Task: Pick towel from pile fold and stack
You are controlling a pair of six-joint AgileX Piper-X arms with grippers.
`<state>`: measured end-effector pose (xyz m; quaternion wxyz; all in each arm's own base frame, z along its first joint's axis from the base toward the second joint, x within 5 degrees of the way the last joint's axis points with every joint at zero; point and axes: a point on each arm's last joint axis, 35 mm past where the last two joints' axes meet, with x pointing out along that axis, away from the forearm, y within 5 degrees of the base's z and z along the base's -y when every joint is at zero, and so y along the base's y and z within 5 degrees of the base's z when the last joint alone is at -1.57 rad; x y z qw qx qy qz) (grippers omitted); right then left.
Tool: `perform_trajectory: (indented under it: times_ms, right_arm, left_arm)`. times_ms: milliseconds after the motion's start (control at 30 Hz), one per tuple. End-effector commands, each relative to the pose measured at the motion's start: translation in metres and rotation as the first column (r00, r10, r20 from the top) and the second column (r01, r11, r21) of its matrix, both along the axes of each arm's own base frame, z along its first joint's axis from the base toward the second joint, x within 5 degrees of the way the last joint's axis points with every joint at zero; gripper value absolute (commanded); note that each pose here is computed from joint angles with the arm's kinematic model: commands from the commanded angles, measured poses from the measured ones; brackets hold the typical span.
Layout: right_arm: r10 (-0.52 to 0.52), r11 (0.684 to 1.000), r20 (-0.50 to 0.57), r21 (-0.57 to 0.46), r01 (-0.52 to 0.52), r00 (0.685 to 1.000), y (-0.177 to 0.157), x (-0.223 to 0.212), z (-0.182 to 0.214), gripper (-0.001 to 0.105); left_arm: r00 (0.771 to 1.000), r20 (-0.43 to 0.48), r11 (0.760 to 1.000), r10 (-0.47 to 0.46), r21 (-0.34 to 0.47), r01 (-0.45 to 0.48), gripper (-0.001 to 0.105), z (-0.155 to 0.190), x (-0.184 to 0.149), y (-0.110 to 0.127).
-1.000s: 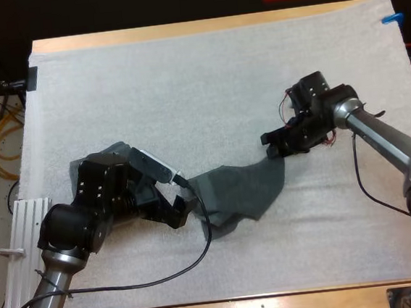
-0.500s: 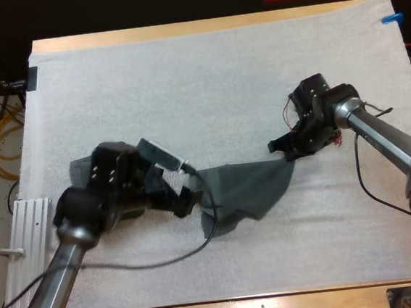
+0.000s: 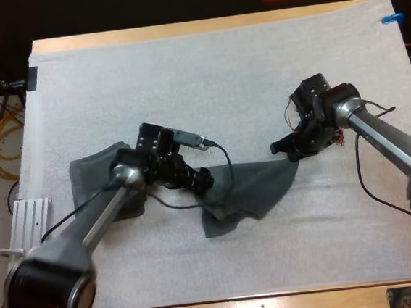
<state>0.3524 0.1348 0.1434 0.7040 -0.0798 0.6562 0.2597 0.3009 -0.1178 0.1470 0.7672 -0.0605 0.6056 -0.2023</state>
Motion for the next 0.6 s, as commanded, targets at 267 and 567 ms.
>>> perform_trajectory:
  times_ms: [267,567]
  right_arm:
    - [0.01,1.0,0.001,-0.01,-0.01,1.0,-0.001,-0.001,0.004,0.0]
    - [0.01,1.0,0.001,-0.01,-0.01,1.0,-0.001,-0.001,0.004,0.0]
  left_arm:
    - [0.998,-0.054,0.998,-0.015,-0.062,0.012,0.074,-0.013,0.011,-0.009]
    - [0.995,-0.092,0.989,-0.045,-0.147,0.032,0.025,-0.012,0.009,-0.011]
